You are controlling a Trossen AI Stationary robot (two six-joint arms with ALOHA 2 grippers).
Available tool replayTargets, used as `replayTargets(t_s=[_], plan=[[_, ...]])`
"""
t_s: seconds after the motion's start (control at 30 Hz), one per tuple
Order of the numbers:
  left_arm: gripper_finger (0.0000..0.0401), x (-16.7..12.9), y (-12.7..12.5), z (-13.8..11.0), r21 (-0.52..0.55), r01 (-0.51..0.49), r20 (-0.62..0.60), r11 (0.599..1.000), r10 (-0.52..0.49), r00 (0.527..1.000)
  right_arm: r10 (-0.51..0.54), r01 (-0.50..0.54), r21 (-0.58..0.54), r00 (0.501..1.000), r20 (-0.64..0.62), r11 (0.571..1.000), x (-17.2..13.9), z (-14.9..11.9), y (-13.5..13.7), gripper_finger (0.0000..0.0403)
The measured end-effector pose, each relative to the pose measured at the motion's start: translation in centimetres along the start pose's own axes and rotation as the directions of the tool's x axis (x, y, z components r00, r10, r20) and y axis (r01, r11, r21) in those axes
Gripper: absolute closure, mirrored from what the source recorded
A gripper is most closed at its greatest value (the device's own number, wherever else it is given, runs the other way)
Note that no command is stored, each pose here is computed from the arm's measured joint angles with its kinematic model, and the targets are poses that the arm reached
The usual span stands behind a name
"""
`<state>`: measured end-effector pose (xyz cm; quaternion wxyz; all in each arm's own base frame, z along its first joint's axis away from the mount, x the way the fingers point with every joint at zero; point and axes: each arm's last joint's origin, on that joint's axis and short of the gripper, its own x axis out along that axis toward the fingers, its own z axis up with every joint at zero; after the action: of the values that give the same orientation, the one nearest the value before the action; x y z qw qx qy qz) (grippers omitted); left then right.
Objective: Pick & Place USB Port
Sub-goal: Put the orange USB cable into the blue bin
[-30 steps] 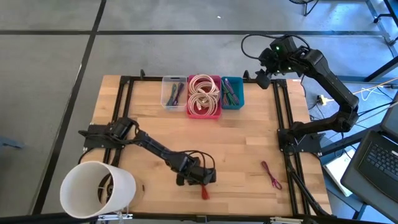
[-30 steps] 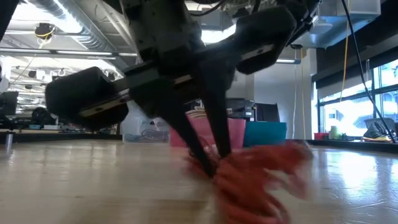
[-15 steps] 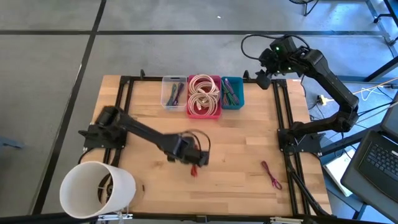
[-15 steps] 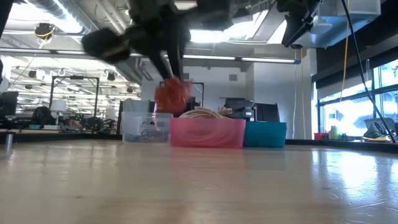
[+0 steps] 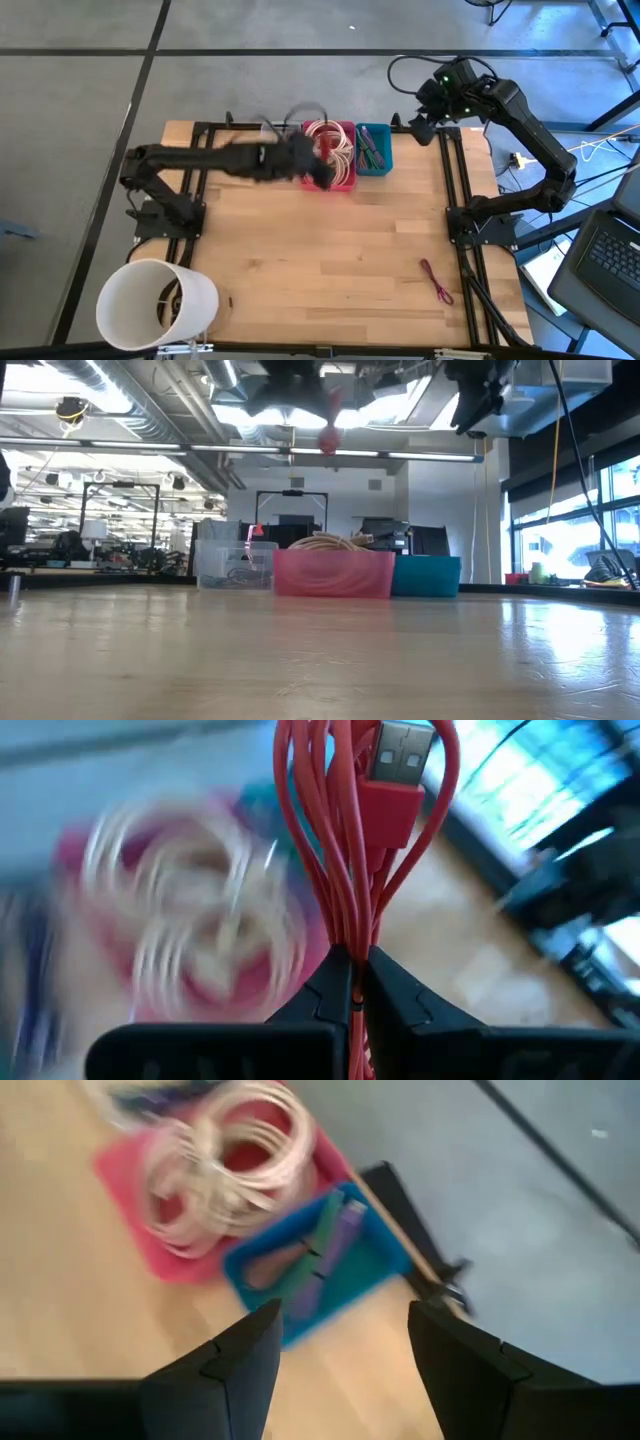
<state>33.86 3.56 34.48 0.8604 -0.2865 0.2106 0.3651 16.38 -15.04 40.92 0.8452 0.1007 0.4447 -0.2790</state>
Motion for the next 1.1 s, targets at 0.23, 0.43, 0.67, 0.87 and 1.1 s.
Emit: replayTargets(t_s=[0.23, 0.43, 0.67, 0.87, 1.1], plan=[[0.0397, 2.9, 3.3, 8.1, 0.182, 0.303, 0.208, 0.935, -0.338, 0.918, 0.241, -0.243, -0.009, 0.96, 0.144, 0.97, -0.2, 1.2, 0.7, 0.0183], [0.0397, 4.1, 5.2, 12.2, 0.307, 0.532, 0.338, 0.789, -0.613, 0.714, 0.396, -0.395, -0.067, 0.867, 0.303, 0.916, -0.6, 2.9, 2.0, 0.0183], [0.0397, 6.9, 5.1, 12.1, 0.346, 0.616, 0.329, 0.708, -0.706, 0.627, 0.432, -0.408, -0.155, 0.782, 0.449, 0.9, -1.4, 4.7, 3.5, 0.0183], [0.0397, 7.3, 4.8, 12.1, 0.366, 0.653, 0.338, 0.663, -0.749, 0.57, 0.448, -0.432, -0.15, 0.758, 0.473, 0.889, -1.2, 5.3, 4.0, 0.0183], [0.0397, 6.6, 4.4, 12.4, 0.392, 0.698, 0.341, 0.599, -0.799, 0.494, 0.446, -0.431, -0.14, 0.778, 0.442, 0.891, 0.4, 5.9, 4.6, 0.0183]])
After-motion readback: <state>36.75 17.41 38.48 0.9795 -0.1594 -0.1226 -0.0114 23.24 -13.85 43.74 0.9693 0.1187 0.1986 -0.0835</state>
